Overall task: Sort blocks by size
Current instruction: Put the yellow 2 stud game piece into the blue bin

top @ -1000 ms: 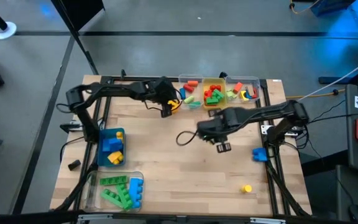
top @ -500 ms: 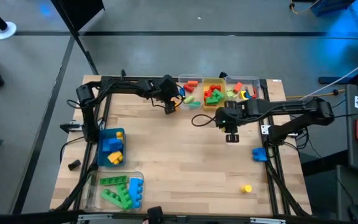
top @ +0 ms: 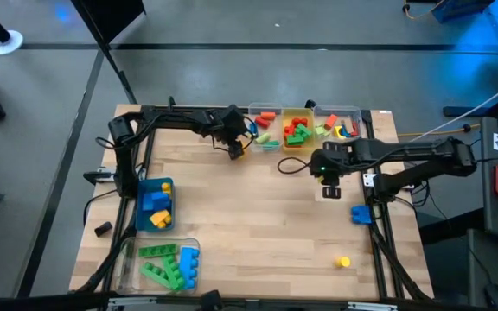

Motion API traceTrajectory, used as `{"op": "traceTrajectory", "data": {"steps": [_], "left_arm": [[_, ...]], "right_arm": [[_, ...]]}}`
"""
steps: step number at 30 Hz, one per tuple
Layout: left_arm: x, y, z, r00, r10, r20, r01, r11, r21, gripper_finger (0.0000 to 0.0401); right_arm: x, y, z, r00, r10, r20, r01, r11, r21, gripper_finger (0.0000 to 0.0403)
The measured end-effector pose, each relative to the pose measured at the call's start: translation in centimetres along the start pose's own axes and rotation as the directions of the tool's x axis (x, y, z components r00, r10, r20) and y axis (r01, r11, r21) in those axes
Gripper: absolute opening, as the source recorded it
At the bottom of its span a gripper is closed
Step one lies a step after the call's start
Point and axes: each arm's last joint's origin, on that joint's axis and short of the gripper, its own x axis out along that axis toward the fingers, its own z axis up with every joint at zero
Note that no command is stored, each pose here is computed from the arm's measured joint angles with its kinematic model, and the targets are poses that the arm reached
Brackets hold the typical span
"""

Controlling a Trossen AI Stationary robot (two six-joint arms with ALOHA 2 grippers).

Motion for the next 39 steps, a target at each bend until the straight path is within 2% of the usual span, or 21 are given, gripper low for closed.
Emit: {"op": "traceTrajectory", "data": {"steps": [5, 11, 22, 29, 35, 39], "left_arm": [[0.0, -0.3, -0.5, 0.995, -0.092, -0.043, 0.088, 0.992, -0.093, 0.0203], [-0.1, -0.7, -0.9, 0.975, -0.205, -0.082, 0.185, 0.963, -0.198, 0.0203], [-0.2, -1.1, -1.7, 0.928, -0.346, -0.141, 0.304, 0.919, -0.251, 0.0203], [-0.2, -1.2, -1.6, 0.914, -0.387, -0.123, 0.348, 0.902, -0.254, 0.0203], [-0.1, -1.2, -1.2, 0.919, -0.385, -0.086, 0.357, 0.904, -0.237, 0.0203], [-0.1, -1.2, -0.9, 0.921, -0.385, -0.054, 0.374, 0.916, -0.144, 0.0203]], "right_arm": [[-0.4, -0.1, -1.0, 0.999, 0.000, 0.033, -0.002, 0.999, 0.051, 0.0140], [-0.2, 0.0, -1.3, 0.999, 0.000, 0.053, -0.004, 0.998, 0.067, 0.0140], [2.0, 0.3, -1.3, 0.993, 0.000, 0.119, -0.008, 0.997, 0.071, 0.0140], [4.3, 0.6, -0.7, 0.968, 0.002, 0.250, -0.033, 0.992, 0.120, 0.0140], [5.1, 0.9, -0.8, 0.970, 0.068, 0.232, -0.096, 0.989, 0.112, 0.0140], [5.1, 1.0, -0.8, 0.967, 0.107, 0.232, -0.134, 0.986, 0.103, 0.0140]]}}
